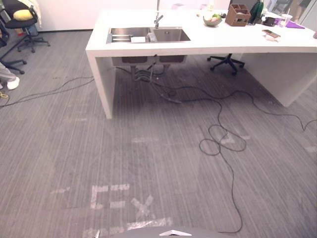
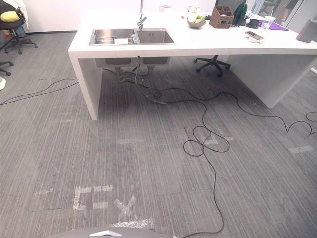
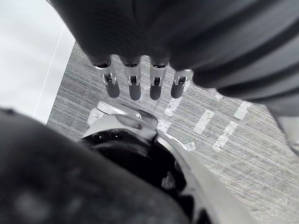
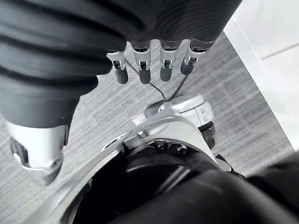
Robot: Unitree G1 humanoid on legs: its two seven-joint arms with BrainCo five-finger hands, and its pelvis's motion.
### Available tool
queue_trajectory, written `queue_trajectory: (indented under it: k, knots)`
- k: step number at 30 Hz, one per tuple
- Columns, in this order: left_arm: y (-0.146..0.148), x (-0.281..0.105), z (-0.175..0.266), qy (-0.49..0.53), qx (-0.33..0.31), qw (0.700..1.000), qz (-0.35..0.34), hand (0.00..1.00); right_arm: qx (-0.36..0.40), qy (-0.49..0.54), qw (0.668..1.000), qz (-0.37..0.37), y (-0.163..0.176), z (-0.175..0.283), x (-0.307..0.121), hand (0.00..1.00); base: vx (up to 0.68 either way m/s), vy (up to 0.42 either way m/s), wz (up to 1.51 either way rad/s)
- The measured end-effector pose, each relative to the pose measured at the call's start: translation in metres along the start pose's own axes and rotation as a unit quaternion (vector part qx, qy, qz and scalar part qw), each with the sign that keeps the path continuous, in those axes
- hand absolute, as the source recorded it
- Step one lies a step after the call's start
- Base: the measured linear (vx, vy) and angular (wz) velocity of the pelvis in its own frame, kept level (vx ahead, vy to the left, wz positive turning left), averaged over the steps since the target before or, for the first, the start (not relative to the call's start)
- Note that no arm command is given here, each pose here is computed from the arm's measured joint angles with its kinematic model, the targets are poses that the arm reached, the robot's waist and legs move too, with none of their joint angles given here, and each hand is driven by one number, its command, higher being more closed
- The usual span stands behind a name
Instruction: Walk over to the sink, pick up the cup, carry it to the dishwasher, place the cup inside the dishwasher, then close the dishwasher door
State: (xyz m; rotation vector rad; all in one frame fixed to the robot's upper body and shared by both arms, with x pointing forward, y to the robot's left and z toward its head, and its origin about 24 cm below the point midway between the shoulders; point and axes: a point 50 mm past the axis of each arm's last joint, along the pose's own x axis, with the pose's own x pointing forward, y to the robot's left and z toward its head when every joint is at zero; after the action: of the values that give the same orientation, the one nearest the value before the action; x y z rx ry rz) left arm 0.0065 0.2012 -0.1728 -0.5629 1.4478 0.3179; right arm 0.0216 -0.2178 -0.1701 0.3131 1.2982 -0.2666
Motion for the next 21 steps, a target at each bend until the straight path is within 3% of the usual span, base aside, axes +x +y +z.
queue_trajectory:
  k: [4,21]
  knots:
    - [-0.001,0.0,0.004,-0.018,0.015,1.0,0.001,0.0,-0.047,-0.043,0.998,0.007,0.009,0.024,0.004,0.0,-0.08,-0.029,0.09]
    - [-0.003,0.0,0.012,-0.055,0.057,0.996,0.033,0.0,-0.046,-0.054,0.996,0.054,0.018,0.038,0.005,0.0,-0.04,-0.018,0.06]
